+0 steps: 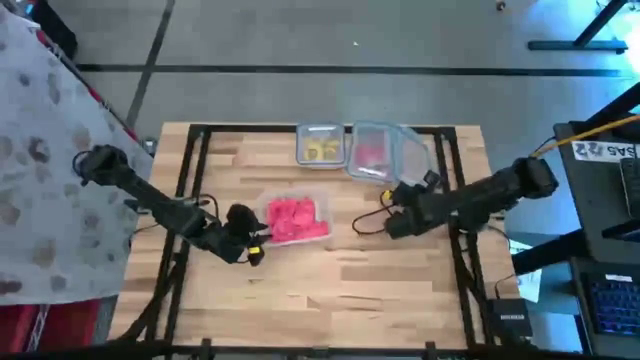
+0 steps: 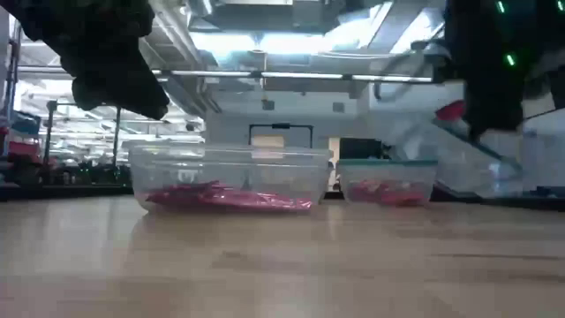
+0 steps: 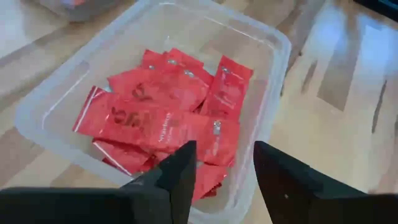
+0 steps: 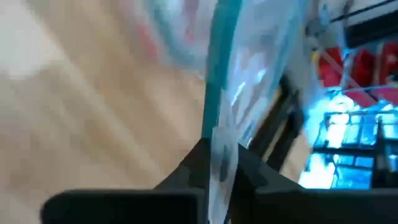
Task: Sort candy
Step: Close the rectangular transparent bin
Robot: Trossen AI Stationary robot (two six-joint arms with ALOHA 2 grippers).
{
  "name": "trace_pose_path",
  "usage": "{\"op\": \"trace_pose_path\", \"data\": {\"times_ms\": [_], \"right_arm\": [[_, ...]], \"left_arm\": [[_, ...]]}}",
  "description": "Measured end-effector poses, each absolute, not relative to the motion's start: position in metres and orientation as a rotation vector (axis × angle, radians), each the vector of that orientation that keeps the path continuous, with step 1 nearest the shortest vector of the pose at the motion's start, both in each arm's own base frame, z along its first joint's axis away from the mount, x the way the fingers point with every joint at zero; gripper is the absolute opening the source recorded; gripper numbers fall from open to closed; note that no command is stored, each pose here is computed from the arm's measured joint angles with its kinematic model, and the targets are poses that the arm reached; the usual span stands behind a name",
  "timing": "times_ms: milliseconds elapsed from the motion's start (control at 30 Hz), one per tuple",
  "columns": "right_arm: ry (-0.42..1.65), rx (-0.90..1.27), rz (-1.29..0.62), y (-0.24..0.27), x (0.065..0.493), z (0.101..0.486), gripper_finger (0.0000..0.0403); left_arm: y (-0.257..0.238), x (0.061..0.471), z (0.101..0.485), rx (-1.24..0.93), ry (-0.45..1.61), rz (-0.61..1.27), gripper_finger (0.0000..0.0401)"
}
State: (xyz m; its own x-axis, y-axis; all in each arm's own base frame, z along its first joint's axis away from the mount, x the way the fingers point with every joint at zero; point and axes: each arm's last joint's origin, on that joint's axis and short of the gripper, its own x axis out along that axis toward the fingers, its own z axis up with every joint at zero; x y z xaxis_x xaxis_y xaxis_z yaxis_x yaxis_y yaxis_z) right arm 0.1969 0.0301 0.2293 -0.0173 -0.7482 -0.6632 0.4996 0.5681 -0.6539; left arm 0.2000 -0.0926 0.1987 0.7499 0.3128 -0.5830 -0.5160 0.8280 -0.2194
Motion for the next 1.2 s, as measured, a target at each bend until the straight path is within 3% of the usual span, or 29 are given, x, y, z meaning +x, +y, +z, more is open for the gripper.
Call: {"op": "trace_pose_path", "data": {"times_ms": [167,367,467,800,1000,1200], "right_arm": [[1.032,-0.339,-0.967,0.044,0.213,0.276,0.0003],[0.852,-0.459,-0.708,0.071,0.244,0.301,0.0002],[0.785,-0.560,-0.571,0.085,0.267,0.299,0.0001],[0.598,-0.915,-0.375,0.105,0.355,0.265,0.0000],[0.571,-1.130,-0.157,0.110,0.375,0.245,0.0000],[0.734,-1.334,-0.001,0.106,0.365,0.233,0.0001]], "left_arm": [[-0.093,0.200,0.199,-0.378,0.555,0.467,0.0143],[-0.105,0.203,0.215,-0.295,0.439,0.418,0.0143],[-0.119,0.207,0.241,-0.214,0.351,0.363,0.0143],[-0.161,0.201,0.330,0.000,0.089,0.200,0.0143],[-0.164,0.197,0.338,0.035,0.077,0.214,0.0143],[-0.155,0.203,0.328,0.038,0.137,0.275,0.0143]]}}
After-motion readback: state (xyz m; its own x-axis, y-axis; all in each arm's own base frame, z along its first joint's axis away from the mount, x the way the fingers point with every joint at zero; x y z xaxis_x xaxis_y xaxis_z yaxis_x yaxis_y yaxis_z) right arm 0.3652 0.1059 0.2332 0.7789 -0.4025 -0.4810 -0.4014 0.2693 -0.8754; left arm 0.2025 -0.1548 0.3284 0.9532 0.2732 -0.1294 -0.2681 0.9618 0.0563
